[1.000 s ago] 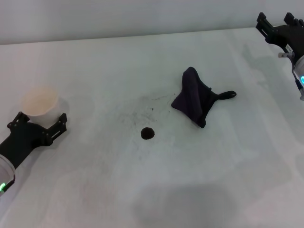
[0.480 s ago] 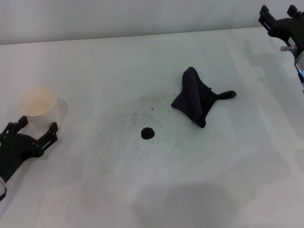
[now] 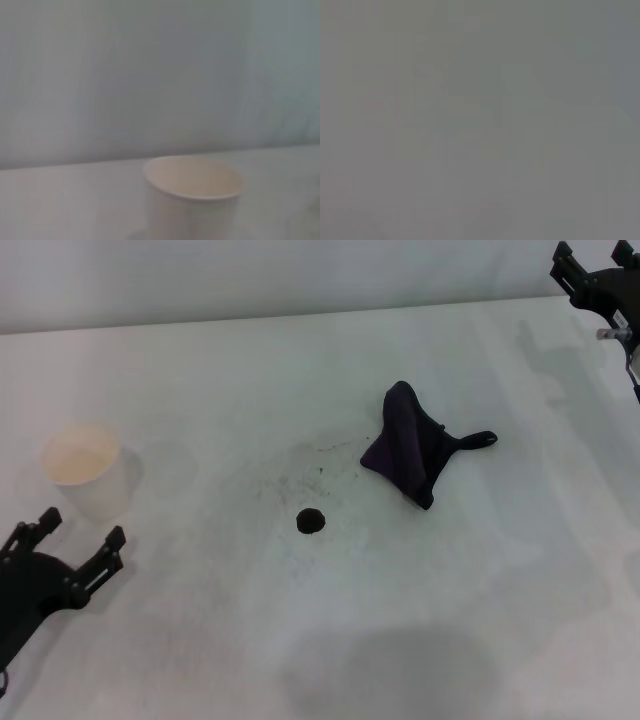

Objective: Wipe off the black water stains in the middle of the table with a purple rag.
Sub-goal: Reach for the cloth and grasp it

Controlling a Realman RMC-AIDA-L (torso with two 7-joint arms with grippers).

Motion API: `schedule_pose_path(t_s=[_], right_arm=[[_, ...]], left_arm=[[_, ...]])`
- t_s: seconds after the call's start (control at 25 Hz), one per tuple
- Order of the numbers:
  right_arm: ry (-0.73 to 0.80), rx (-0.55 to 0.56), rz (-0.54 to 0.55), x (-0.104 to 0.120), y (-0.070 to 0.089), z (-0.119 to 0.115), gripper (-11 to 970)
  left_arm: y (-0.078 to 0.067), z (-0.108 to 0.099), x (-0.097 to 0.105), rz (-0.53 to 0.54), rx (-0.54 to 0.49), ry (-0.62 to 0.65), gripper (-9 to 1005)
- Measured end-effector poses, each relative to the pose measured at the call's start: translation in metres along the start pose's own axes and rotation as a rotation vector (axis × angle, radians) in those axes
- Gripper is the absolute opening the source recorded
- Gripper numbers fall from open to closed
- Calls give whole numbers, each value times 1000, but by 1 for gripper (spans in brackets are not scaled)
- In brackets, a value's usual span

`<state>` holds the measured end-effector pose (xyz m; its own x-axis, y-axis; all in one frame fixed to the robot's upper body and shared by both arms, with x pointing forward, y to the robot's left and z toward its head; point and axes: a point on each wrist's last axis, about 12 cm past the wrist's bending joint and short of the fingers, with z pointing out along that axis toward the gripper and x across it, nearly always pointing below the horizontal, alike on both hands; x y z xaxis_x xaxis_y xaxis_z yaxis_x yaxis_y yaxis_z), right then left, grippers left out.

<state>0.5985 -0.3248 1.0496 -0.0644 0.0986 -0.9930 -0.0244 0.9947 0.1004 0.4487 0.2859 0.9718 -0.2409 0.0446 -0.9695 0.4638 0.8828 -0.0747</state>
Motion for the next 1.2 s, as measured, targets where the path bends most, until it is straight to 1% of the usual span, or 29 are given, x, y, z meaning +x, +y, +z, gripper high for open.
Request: schedule_pose_path(t_s=[0.08,0.16,0.28,0.32,0.4,0.52,0.56,0.6,0.68,0.76,0.84,0.96,1.12,1.2], right_arm=[[-1,4,6,0,-1,-1,826],[0,5,26,1,-1,-1,826],[15,-18,60,2,2,0,826],[25,-30,61,2,4,1,826],[51,-76,60,2,9,4,826],[92,-185,33,-4,17,12,827],[115,-221,24,-7,20,15,827],[147,-265,1,-9,23,19,827],[197,-311,-29,-16,27,25,827],[249,-352,-78,-24,33,31,827],[293,-367,-112,-31,36,36,827],[351,-404,-136,-44,43,42,826],[434,-463,-173,-59,55,48,826],[519,-494,-195,-66,63,51,826]], left_arm=[[-3,-14,0,-18,-1,-57,879],[-3,-27,-2,-36,-23,-120,879],[4,-48,-8,-64,-104,-232,878],[6,-51,-9,-69,-127,-253,878],[14,-58,-11,-80,-210,-293,878],[31,-63,-15,-103,-352,-340,877],[37,-62,-17,-112,-398,-355,877],[41,-61,-19,-118,-426,-360,877],[49,-52,-23,-132,-467,-362,877],[54,-44,-24,-143,-483,-346,877],[58,-36,-26,-153,-494,-327,877],[62,-28,-28,-159,-499,-309,877],[67,-22,-32,-170,-521,-312,876],[70,-21,-33,-182,-546,-317,876]])
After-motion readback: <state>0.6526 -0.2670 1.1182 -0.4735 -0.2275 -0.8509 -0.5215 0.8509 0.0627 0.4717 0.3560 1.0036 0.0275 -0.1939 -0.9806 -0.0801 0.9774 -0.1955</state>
